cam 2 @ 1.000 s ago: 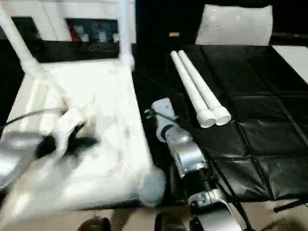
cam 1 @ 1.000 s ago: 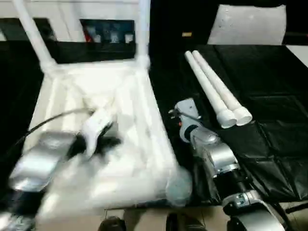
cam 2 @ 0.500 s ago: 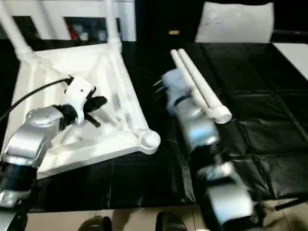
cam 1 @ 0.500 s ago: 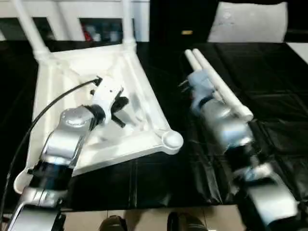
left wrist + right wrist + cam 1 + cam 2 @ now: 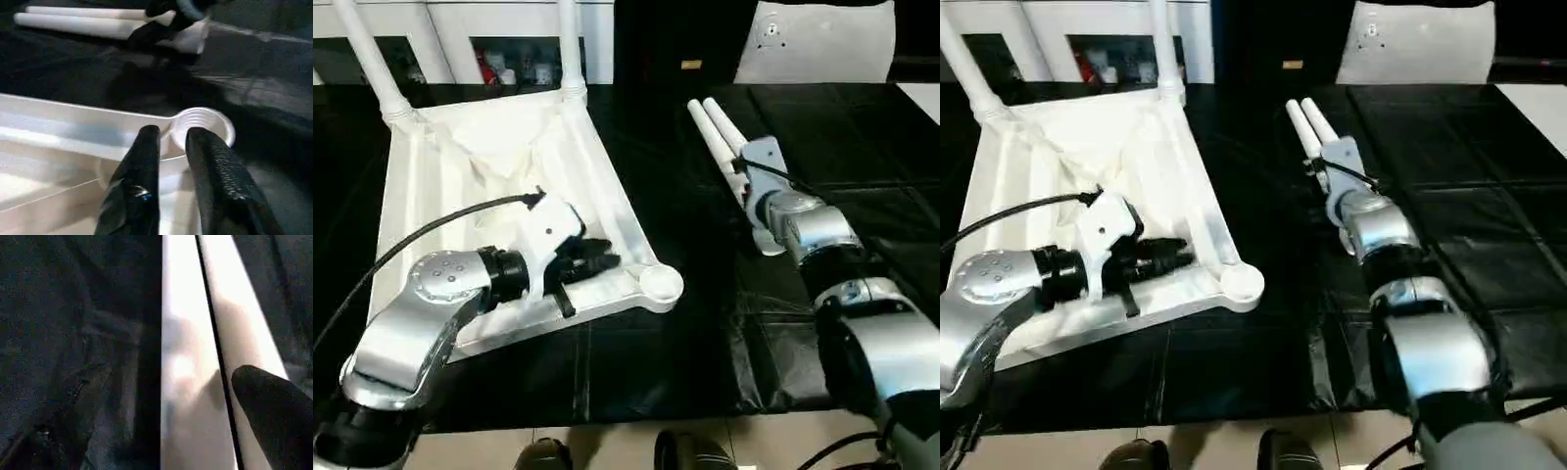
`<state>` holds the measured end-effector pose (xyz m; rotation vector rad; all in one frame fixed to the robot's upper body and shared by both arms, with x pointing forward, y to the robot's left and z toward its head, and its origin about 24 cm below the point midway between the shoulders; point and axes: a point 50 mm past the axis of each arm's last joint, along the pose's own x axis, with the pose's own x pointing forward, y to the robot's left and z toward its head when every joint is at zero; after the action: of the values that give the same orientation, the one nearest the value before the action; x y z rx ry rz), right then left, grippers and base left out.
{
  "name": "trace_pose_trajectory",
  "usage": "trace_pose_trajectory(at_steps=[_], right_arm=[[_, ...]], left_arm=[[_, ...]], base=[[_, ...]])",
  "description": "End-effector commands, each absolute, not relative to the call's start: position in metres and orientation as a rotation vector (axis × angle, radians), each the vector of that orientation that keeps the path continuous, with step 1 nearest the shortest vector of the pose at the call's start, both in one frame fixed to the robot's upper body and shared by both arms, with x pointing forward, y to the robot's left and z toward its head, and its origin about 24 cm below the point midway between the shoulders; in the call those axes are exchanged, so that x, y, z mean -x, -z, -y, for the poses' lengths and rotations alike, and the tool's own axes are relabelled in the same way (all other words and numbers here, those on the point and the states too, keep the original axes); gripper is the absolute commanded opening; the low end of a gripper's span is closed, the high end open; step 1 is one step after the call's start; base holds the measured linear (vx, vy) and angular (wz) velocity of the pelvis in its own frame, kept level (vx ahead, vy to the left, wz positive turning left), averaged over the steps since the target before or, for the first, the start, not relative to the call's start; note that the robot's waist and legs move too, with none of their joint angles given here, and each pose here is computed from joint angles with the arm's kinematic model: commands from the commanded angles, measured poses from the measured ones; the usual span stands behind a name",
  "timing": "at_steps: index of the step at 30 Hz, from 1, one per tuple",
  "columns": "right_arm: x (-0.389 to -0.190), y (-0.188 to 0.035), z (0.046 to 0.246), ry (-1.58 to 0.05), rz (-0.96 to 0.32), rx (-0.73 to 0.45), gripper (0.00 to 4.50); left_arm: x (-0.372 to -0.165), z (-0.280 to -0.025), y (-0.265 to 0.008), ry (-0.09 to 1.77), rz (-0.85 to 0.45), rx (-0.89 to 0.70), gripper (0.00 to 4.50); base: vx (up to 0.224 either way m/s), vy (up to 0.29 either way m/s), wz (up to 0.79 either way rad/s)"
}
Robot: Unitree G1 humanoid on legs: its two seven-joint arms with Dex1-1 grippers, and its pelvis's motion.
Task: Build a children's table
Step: Rotate table base, then pick table leg
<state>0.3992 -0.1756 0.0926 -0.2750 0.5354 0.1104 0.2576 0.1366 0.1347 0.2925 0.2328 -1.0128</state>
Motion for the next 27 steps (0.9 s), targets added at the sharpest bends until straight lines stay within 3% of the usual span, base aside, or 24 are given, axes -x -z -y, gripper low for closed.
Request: trace_pose_trajectory(at_steps=[1, 7, 8, 12, 17, 27], right_arm=[[-0.400, -0.095, 0.177, -0.118, -0.549, 0.265, 4.50], [-0.399, -0.094, 0.177, -0.154, -0.632, 0.164, 4.50], [-0.399, -0.094, 0.178, -0.159, -0.642, 0.153, 4.22], [-0.398, -0.096, 0.178, -0.194, -0.676, 0.066, 4.10], [-0.395, -0.091, 0.184, -0.205, -0.719, 0.082, 3.70], [-0.390, -0.083, 0.189, -0.191, -0.753, 0.063, 2.86]], left_arm=[[-0.253, -0.135, -0.136, 1.035, -0.239, -0.300, 1.39], [-0.252, -0.135, -0.139, 1.019, -0.242, -0.327, 1.80], [-0.252, -0.135, -0.139, 1.020, -0.243, -0.327, 2.00], [-0.249, -0.133, -0.142, 1.043, -0.245, -0.319, 2.01], [-0.246, -0.130, -0.143, 1.079, -0.248, -0.305, 2.40], [-0.246, -0.130, -0.142, 1.071, -0.256, -0.311, 2.40]], base=[[0.000, 0.000, 0.00], [0.000, 0.000, 0.00], [0.000, 0.000, 0.00], [0.000, 0.000, 0.00], [0.000, 0.000, 0.00], [0.000, 0.000, 0.00]])
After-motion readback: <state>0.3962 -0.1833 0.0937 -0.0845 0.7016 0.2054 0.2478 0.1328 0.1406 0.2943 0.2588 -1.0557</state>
